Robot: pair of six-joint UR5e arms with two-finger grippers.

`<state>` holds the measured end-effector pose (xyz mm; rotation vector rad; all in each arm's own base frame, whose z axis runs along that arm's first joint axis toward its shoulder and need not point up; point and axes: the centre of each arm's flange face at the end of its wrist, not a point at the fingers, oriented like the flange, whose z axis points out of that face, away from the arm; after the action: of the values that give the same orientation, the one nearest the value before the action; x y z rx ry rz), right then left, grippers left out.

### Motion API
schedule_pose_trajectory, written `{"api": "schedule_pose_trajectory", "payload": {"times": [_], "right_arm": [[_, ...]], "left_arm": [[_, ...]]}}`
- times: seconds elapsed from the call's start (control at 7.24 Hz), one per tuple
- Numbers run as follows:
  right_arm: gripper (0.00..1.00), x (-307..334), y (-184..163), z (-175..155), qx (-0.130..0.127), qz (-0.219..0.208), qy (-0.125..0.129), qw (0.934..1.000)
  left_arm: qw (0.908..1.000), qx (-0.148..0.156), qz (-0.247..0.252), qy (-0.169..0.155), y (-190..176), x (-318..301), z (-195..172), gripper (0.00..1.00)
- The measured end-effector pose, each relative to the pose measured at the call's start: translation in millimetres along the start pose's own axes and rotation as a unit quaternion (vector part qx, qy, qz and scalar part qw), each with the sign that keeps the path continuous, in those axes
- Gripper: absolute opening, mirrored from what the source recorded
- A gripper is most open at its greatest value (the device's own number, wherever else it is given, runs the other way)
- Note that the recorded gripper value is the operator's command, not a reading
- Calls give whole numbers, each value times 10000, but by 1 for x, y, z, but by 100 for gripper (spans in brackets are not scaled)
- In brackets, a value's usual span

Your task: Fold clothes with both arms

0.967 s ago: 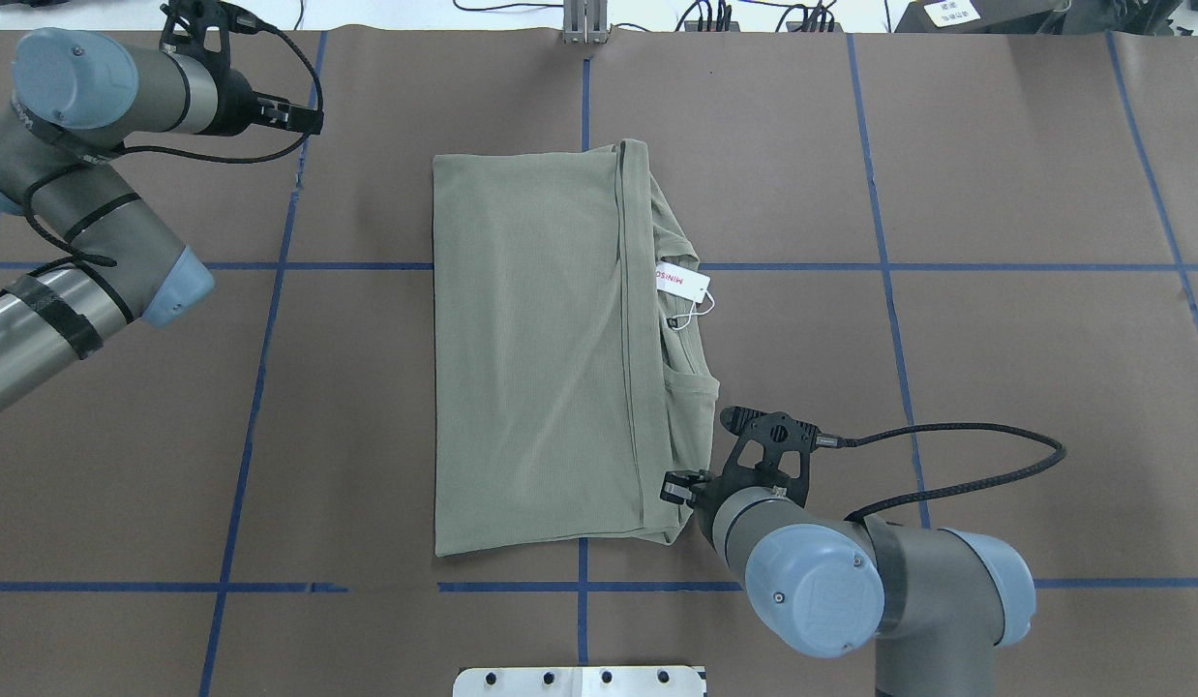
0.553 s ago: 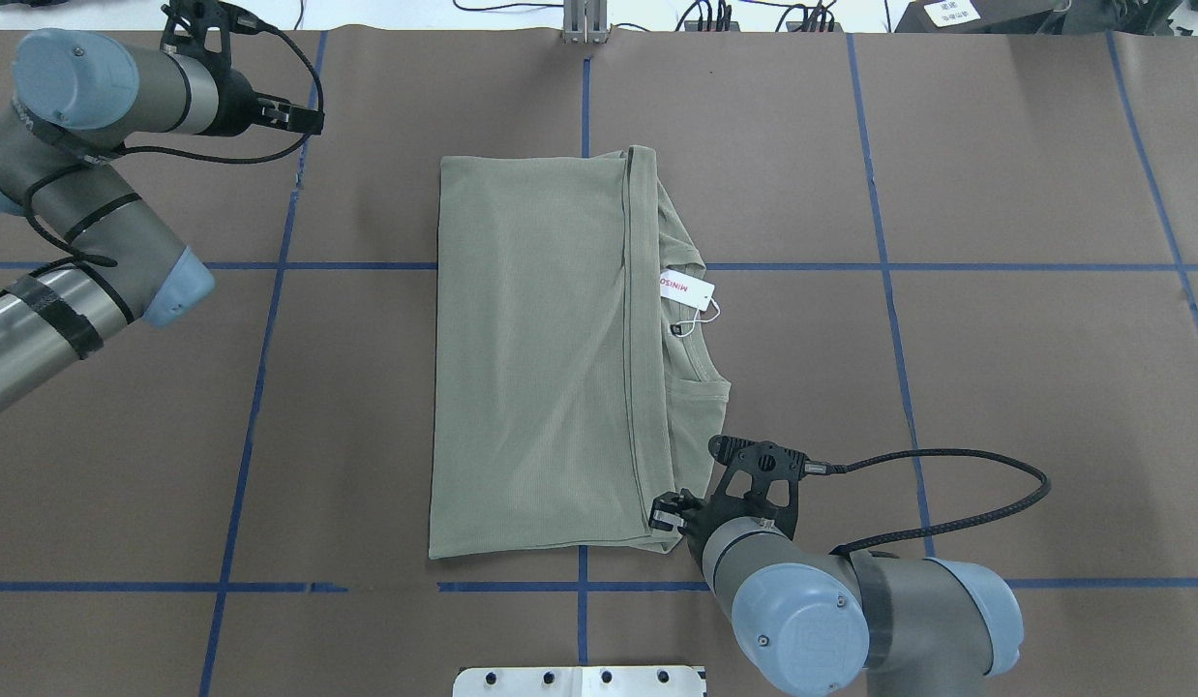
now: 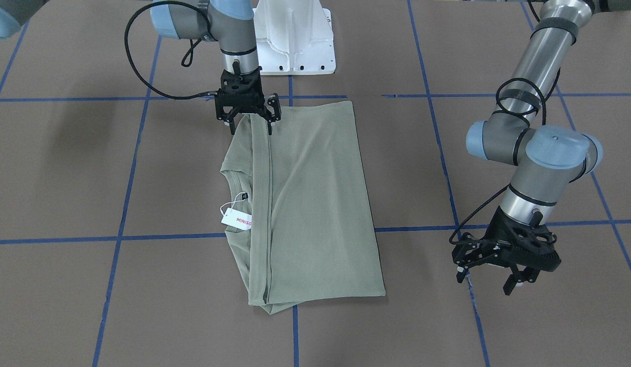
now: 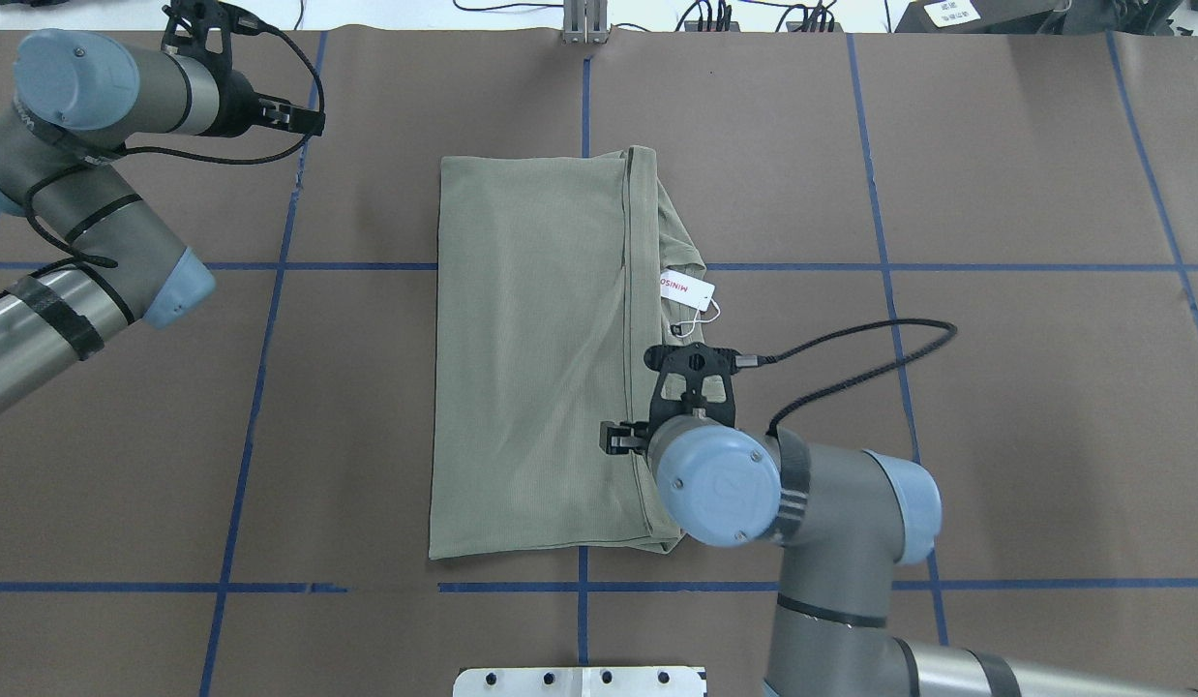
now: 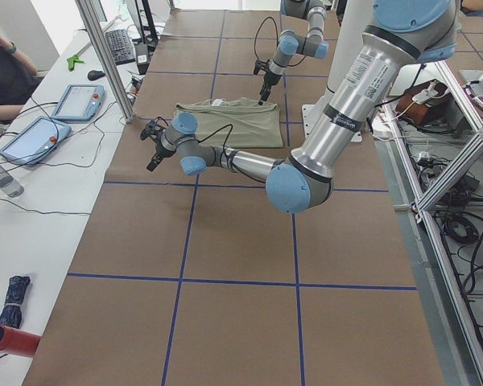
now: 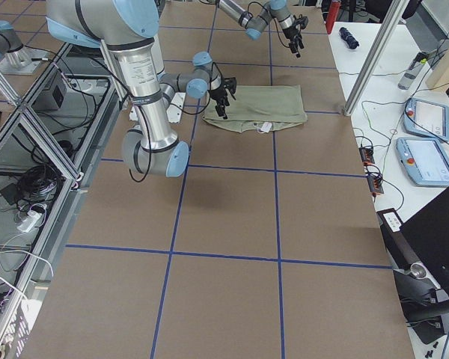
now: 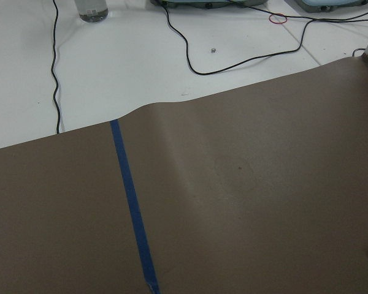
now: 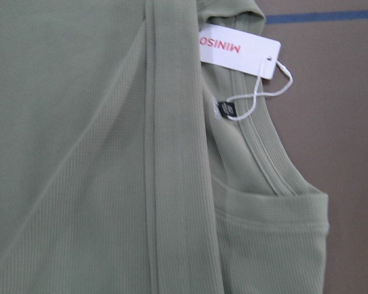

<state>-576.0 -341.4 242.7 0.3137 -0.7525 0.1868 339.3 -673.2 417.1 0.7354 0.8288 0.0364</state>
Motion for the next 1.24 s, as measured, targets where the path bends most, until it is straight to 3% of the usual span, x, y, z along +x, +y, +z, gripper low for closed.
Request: {"api": "schedule_pose_trajectory", "payload": {"times": [0.28,0.55,0.83,1.24], "right_arm": [[92,-36,-56,29,-210,-158,375,9989],[86,-53,-86,48,-341,-386,721,9961],[79,-55,-97,56,-441,-629,975,9923],[75,-54,-97,63,-488,-725,1077,9903]], "left_arm": [[10000,-11,-5,12,2,3,1,100],[10000,-20,-15,22,3,4,2,100],[10000,-25,-16,27,4,5,2,100],[10000,-32,-15,30,4,5,3,100]]}}
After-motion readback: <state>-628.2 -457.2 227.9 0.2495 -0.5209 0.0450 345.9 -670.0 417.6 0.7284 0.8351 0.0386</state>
